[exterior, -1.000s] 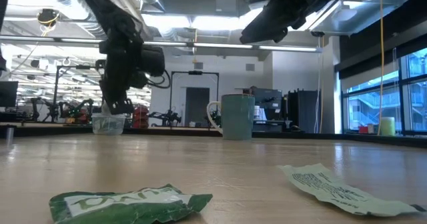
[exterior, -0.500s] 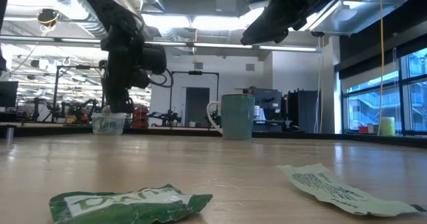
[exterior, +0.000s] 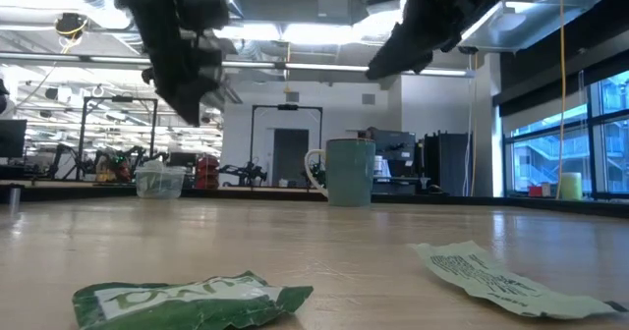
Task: Pick and place Stevia / Truvia into bins
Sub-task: Put the stevia packet into the transparent bin
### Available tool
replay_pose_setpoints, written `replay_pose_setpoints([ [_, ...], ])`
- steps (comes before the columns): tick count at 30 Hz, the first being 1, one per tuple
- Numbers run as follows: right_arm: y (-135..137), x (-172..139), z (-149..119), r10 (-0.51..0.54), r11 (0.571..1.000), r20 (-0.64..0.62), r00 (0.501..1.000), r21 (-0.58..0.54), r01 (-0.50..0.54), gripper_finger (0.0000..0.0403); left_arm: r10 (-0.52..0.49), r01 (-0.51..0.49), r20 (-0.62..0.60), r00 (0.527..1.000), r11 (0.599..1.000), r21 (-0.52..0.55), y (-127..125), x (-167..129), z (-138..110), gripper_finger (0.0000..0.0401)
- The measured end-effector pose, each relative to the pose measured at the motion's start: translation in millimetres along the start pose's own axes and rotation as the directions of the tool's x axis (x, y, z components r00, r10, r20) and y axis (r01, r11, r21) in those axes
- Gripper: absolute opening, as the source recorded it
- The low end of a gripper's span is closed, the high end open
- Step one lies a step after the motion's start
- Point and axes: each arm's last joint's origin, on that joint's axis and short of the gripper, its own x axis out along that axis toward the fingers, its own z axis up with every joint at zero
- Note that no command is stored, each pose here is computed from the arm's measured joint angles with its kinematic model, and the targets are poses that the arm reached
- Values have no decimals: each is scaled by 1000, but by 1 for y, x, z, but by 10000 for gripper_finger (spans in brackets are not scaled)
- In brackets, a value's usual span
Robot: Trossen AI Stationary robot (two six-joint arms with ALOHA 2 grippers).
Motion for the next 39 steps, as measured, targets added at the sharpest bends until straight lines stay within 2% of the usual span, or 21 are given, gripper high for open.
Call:
replay_pose_setpoints([
  [3, 0, 0, -4, -2, 1000, -39, 999, 22, 3, 123, -189, 191, 119, 975, 981, -11, -10, -14, -7, 91],
  [6, 1, 0, -7, -3, 999, -70, 998, 38, 5, 123, -392, 398, 236, 889, 917, 24, -25, -23, -19, 86],
  [10, 4, -1, -8, 4, 1000, -78, 997, 27, -2, 123, -615, 619, 342, 711, 777, 111, -49, -27, -38, 82],
  [14, 4, -1, -7, 7, 1000, -66, 998, 28, -5, 123, -767, 769, 421, 485, 603, 213, -71, -31, -58, 82],
  [17, 4, -1, -7, 3, 1000, -65, 998, 27, -1, 123, -807, 809, 465, 364, 522, 271, -81, -34, -73, 81],
  [19, 4, -1, -7, 3, 1000, -65, 998, 31, -1, 123, -822, 820, 473, 315, 487, 300, -86, -37, -80, 81],
  [21, 5, 0, -7, 38, 999, -71, 997, 33, -36, 123, -831, 825, 476, 287, 467, 319, -88, -39, -86, 81],
  [25, 23, 9, -14, 246, 969, -121, 962, 1, -248, 123, -843, 826, 471, 261, 448, 343, -91, -42, -91, 80],
  [28, 42, 20, -21, 334, 940, -149, 931, -19, -340, 123, -847, 821, 466, 256, 445, 357, -92, -43, -92, 79],
  [35, 72, 46, -46, 424, 904, -250, 870, 59, -424, 123, -847, 821, 464, 260, 447, 356, -92, -43, -92, 78],
  [39, 85, 54, -53, 452, 890, -252, 856, 67, -450, 123, -847, 824, 464, 260, 445, 351, -92, -43, -92, 79],
])
